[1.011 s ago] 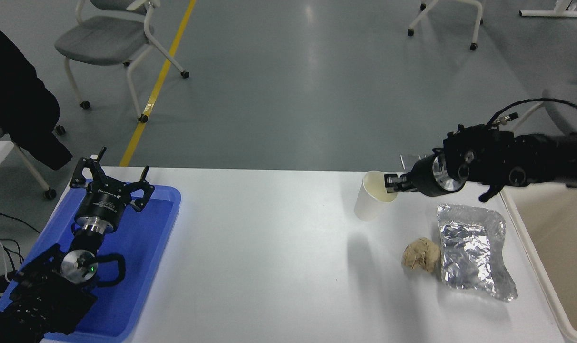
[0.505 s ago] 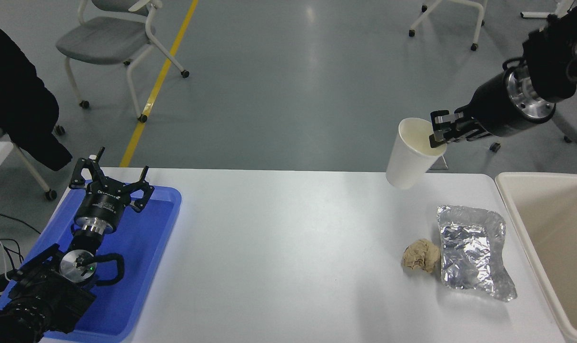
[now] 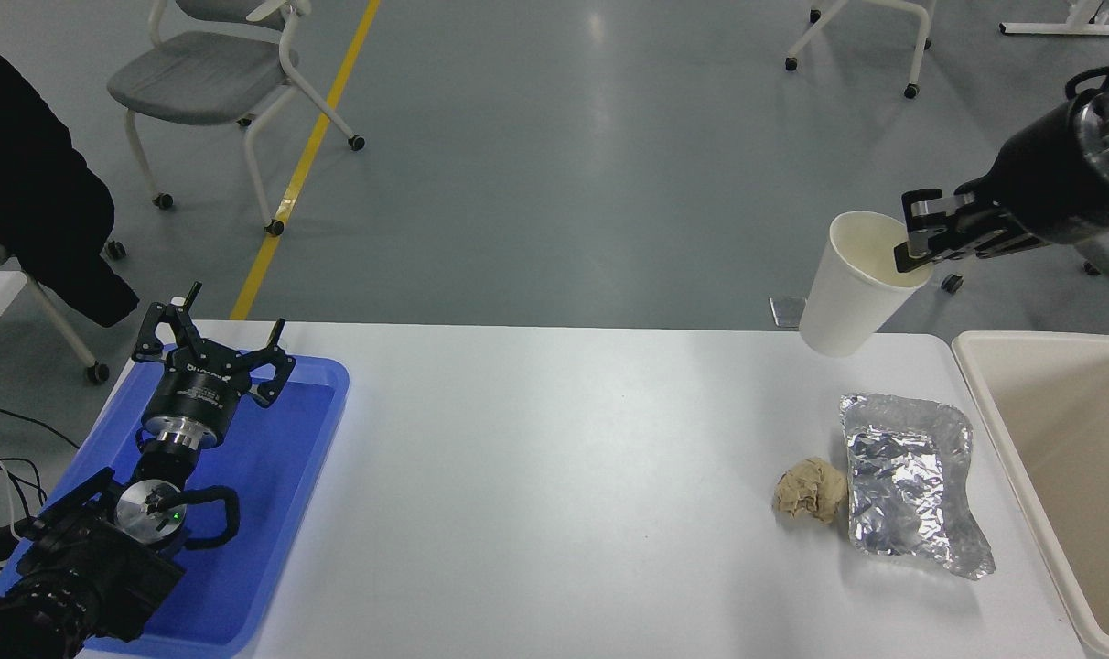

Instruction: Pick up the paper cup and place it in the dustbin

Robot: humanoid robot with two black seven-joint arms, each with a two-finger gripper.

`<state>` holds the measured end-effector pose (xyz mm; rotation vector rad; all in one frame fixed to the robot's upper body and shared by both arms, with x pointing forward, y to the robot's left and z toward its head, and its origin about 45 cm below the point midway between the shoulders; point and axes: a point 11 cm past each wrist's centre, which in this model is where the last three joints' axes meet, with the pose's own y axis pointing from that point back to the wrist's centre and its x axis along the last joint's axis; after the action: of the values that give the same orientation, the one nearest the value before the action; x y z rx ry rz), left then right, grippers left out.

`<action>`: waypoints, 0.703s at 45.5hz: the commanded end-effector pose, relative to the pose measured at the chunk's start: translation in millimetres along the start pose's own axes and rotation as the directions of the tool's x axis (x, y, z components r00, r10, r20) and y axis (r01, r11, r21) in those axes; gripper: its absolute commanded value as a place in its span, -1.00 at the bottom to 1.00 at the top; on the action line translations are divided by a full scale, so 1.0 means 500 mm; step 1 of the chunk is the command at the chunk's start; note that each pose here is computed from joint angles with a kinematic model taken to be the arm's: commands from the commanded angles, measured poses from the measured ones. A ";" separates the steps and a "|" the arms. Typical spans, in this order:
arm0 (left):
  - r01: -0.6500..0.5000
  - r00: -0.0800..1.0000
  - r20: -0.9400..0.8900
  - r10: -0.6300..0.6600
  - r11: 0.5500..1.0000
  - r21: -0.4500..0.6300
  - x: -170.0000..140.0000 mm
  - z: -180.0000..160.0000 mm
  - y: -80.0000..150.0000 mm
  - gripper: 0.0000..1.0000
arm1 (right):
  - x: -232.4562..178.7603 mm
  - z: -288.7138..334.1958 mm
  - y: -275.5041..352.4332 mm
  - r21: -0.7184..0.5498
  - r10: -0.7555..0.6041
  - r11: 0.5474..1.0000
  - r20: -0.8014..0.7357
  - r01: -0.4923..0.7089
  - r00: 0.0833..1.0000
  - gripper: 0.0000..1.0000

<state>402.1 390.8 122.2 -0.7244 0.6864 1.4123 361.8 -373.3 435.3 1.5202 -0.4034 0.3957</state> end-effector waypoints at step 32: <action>-0.001 1.000 0.000 0.001 1.000 0.000 0.001 -0.002 0.001 1.00 | -0.310 0.558 -0.306 -0.473 0.222 0.876 0.226 -0.093 0.948 -1.00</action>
<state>401.9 389.8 121.5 -0.7249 0.6877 1.4115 333.7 -623.9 305.9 1.1490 -0.7085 0.2301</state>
